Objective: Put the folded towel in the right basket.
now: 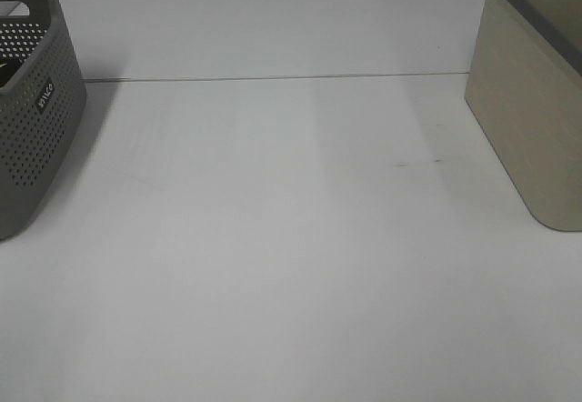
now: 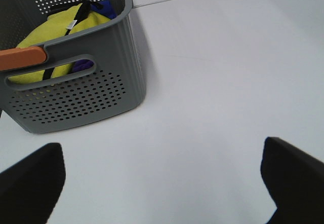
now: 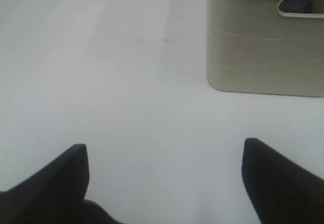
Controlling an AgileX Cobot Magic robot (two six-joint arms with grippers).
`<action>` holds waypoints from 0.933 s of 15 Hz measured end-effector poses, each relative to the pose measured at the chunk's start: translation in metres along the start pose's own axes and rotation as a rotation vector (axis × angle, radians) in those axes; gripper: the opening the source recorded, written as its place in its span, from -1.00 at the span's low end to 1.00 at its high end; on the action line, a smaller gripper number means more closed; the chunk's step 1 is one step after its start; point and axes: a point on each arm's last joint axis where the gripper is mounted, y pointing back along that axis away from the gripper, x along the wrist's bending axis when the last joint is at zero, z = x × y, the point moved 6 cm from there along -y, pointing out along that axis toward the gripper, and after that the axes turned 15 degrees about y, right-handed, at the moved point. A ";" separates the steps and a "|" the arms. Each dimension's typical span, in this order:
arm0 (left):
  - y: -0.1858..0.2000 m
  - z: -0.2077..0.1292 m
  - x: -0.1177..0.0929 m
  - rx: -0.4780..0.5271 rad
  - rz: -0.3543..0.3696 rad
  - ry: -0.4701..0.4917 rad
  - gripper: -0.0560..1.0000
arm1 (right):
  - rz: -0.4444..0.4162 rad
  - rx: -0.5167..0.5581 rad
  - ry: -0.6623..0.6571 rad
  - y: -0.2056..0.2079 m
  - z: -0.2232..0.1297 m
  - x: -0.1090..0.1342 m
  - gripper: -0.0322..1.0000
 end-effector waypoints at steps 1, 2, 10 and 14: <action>0.000 0.000 0.000 0.000 0.000 0.000 0.97 | 0.000 0.000 0.000 0.000 0.000 0.000 0.55; 0.000 0.000 0.000 0.000 0.000 0.000 0.97 | 0.000 0.000 0.000 0.000 0.000 0.000 0.55; 0.000 0.000 0.000 0.000 0.000 0.000 0.97 | -0.006 -0.022 0.001 0.003 0.000 0.000 0.55; 0.000 0.000 0.000 0.000 0.000 0.000 0.97 | -0.006 -0.022 0.001 0.003 0.000 0.000 0.55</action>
